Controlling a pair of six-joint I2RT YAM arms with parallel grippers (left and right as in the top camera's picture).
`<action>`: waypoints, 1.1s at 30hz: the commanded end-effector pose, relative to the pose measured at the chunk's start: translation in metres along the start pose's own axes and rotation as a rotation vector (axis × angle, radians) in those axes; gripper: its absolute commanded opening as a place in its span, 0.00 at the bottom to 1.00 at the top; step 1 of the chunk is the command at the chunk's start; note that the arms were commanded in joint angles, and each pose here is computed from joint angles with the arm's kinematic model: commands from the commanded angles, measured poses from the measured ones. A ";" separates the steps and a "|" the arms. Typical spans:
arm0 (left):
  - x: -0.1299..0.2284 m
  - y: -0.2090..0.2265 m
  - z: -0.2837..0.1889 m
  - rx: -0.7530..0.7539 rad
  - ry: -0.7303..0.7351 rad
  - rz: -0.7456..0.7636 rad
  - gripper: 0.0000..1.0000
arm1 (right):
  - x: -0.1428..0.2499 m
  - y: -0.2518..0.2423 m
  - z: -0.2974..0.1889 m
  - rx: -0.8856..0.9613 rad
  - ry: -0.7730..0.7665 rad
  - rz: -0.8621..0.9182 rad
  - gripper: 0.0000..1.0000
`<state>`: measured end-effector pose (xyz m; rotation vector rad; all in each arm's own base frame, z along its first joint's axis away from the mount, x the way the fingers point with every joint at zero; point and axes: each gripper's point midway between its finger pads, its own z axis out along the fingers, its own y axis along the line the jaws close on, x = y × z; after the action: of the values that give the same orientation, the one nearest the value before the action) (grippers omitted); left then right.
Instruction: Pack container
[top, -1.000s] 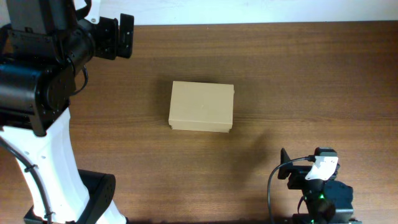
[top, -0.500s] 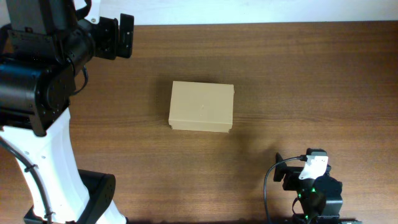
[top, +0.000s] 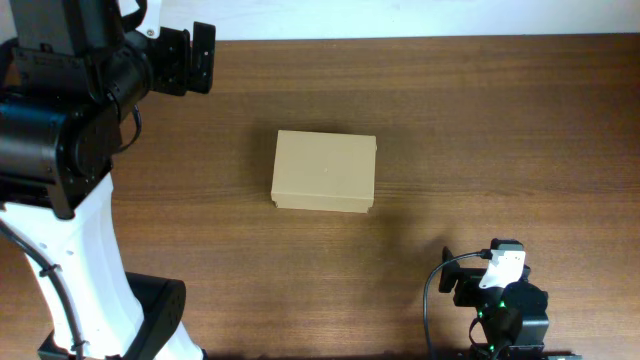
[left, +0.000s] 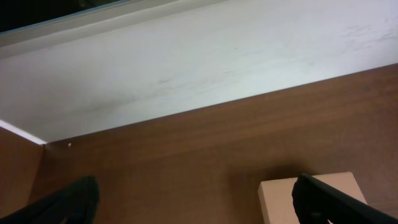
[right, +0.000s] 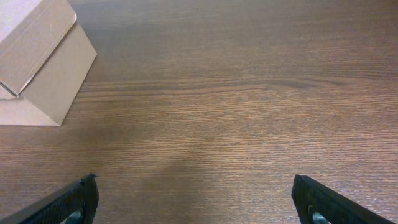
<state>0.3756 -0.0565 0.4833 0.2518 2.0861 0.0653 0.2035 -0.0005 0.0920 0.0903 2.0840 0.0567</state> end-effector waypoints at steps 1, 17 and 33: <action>0.001 0.003 0.002 -0.013 0.005 0.000 1.00 | -0.001 -0.001 0.000 0.002 -0.012 0.011 0.99; 0.002 0.001 0.004 -0.010 0.010 0.003 1.00 | -0.001 -0.001 0.000 0.001 -0.012 0.011 0.99; 0.034 -0.005 -0.048 -0.006 -0.122 0.001 1.00 | -0.001 -0.001 0.000 0.001 -0.012 0.011 0.99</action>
<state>0.3384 -0.0580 0.4809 0.2597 2.0006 0.0487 0.2037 -0.0005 0.0923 0.0902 2.0825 0.0567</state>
